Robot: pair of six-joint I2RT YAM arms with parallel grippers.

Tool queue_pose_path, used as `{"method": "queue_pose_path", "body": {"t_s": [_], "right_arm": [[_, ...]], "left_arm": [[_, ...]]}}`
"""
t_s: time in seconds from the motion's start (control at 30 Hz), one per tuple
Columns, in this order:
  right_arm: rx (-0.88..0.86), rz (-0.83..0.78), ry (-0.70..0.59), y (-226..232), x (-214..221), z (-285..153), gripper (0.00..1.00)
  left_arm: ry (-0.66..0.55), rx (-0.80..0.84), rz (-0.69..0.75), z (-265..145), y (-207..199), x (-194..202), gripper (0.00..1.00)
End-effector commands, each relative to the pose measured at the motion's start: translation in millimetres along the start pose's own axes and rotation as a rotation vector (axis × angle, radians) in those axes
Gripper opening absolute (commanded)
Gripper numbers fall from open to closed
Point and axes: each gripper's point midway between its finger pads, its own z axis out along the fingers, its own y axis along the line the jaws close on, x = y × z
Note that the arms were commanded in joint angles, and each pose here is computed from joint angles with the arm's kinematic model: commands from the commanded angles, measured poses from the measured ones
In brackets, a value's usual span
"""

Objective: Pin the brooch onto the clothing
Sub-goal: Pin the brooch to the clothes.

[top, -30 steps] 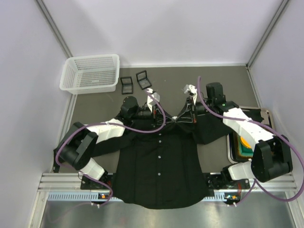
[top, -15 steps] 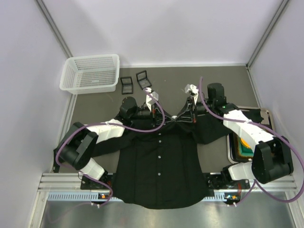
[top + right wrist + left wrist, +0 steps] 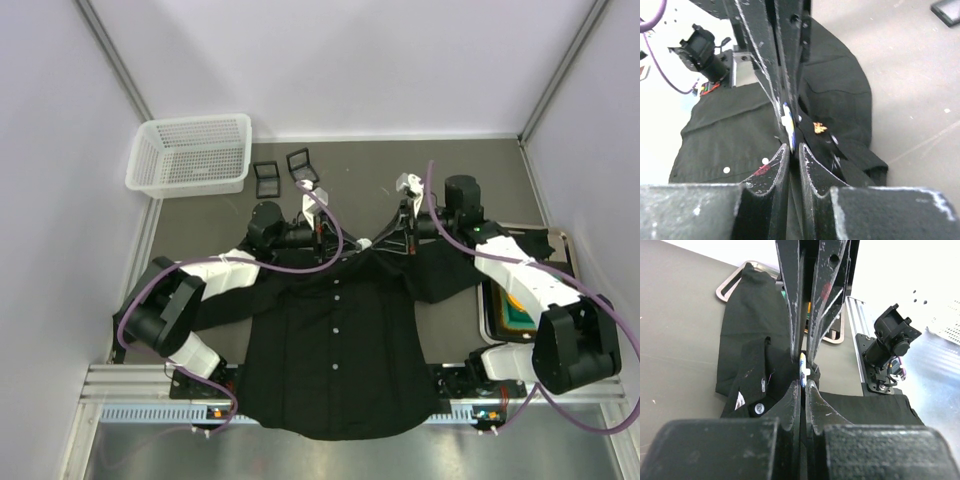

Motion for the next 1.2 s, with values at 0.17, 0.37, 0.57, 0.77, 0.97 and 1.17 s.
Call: {"method": "queue_pose_path", "body": {"t_s": [0.17,0.37,0.57,0.77,0.97,1.17], "right_arm": [[0.142,-0.043,-0.095,-23.0,-28.1,-9.7,0.13],[0.075,-0.171,-0.058,-3.9,-20.1,-10.4,0.34],[0.035,-0.282,-0.003,6.1,-9.1,-15.9,0.53],[0.019,-0.392,-0.014,16.2,-15.1,-20.1,0.77],[-0.065,-0.394,-0.045,33.4,-25.6,-19.2,0.91],[-0.117,-0.338,-0.034,37.4,-20.3,-6.9,0.78]], "left_arm": [[-0.01,0.067,0.019,-0.6,-16.3,-10.2,0.0],[-0.011,0.074,0.015,-0.2,-16.8,-10.2,0.0],[-0.003,0.112,0.017,1.5,-19.2,-9.1,0.0],[0.008,0.16,0.06,1.3,-25.6,-9.0,0.0],[0.004,0.184,0.092,1.8,-29.9,-11.8,0.0],[0.0,0.211,0.108,5.0,-37.2,-15.1,0.0]]}}
